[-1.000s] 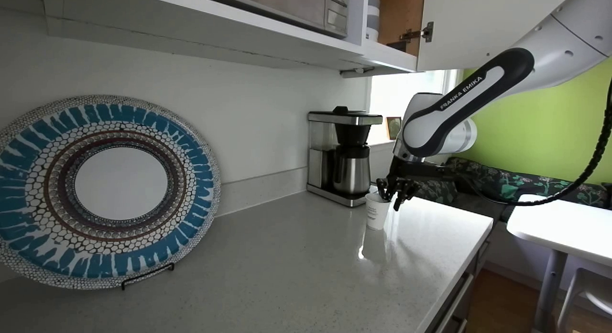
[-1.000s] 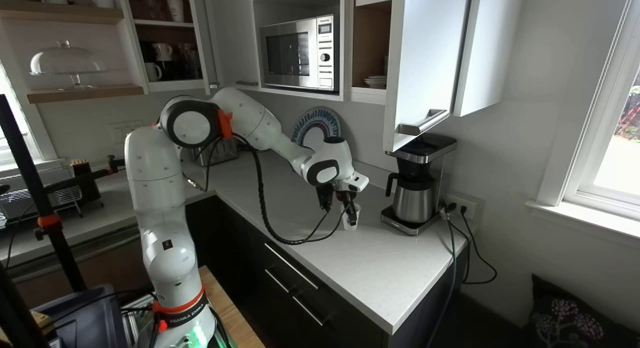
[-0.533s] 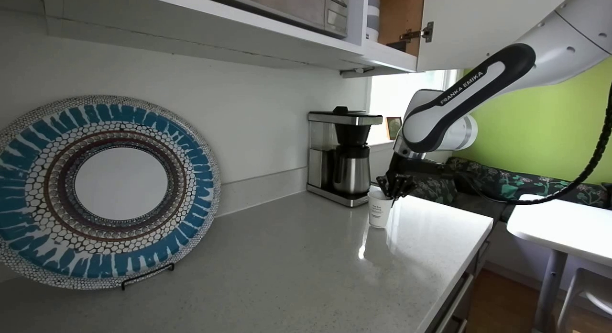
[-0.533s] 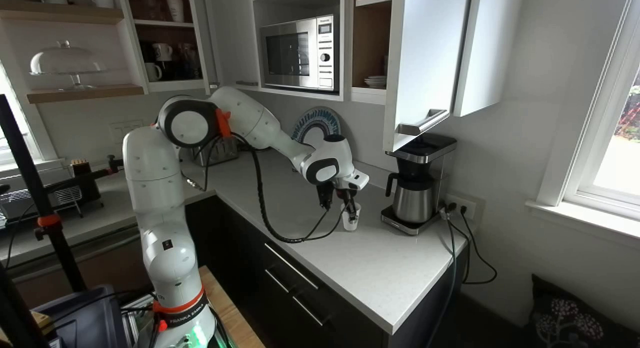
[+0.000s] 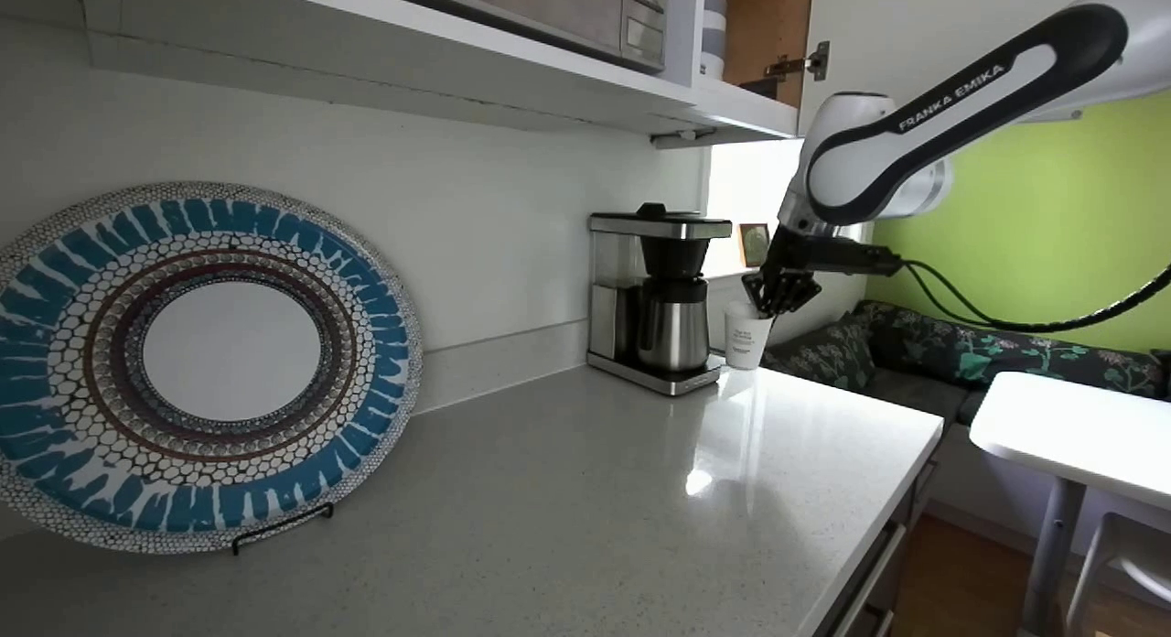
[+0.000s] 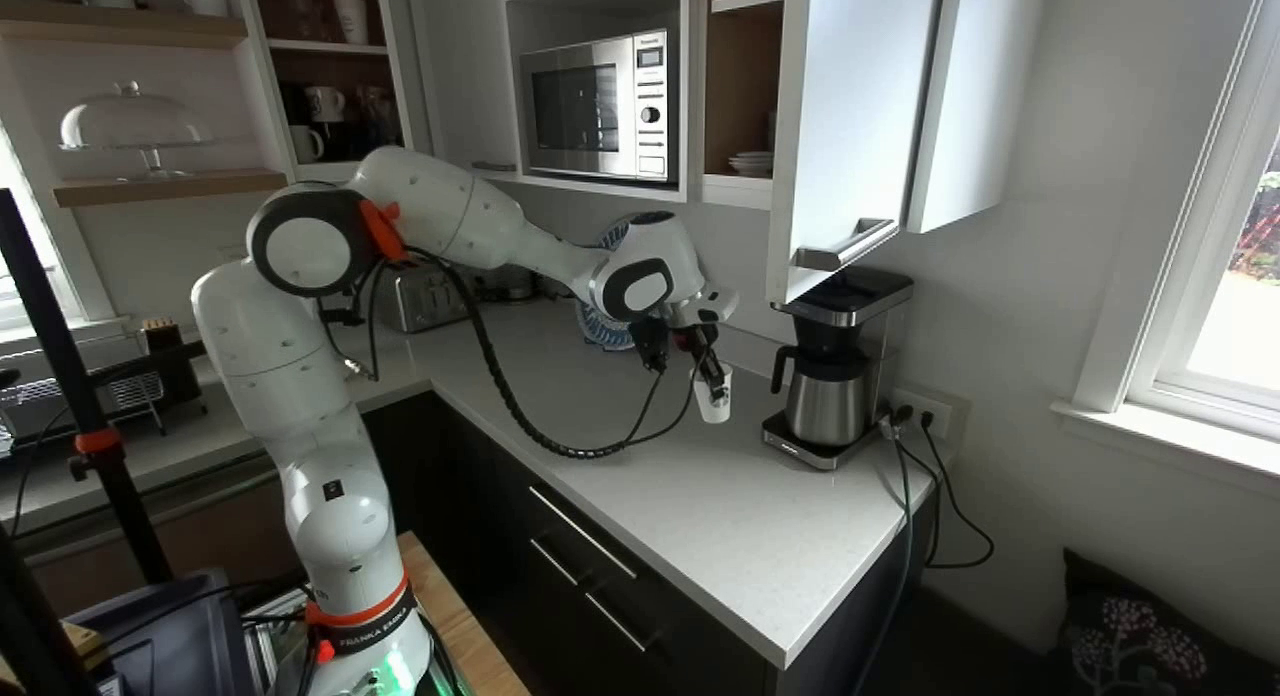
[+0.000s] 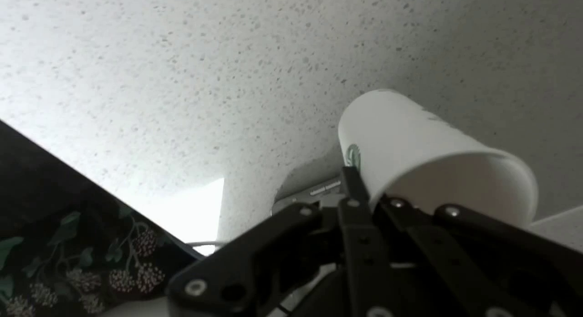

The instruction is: Put the paper cup in the bottom shelf of the top cabinet on the right and then close the cabinet door

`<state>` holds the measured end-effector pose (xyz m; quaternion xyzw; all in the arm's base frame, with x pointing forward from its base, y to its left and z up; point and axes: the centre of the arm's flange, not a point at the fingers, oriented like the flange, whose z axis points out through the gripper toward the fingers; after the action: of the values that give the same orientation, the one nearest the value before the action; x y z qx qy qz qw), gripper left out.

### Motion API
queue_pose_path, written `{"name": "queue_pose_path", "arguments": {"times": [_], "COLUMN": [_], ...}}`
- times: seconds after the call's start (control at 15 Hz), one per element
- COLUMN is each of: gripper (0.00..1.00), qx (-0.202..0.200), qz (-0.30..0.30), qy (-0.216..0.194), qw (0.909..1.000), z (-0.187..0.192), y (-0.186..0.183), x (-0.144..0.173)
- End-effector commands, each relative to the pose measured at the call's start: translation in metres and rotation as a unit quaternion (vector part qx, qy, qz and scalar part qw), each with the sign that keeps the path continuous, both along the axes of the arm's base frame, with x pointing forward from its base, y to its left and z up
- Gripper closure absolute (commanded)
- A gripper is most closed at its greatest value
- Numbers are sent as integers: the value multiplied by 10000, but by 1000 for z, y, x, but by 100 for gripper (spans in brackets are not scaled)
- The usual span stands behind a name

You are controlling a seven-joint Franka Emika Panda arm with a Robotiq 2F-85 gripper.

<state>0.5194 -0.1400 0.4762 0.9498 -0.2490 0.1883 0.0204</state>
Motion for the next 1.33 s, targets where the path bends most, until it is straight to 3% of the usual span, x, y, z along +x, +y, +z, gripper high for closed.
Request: {"name": "queue_pose_path", "arguments": {"times": [0.0, 0.13, 0.2, 0.4, 0.73, 1.27], "gripper": [99, 99, 97, 97, 99, 99], "qx": [-150, -247, -146, -218, -219, 280], "qz": [191, 415, 224, 344, 364, 372], "qy": [77, 33, -18, -90, -51, -798], "qw": [9997, 9988, 9996, 9991, 9991, 9957], "z": [63, 94, 71, 96, 92, 174], "y": [-7, -11, -6, -8, -8, -48], "x": [-25, -34, -24, -33, -32, -32]}}
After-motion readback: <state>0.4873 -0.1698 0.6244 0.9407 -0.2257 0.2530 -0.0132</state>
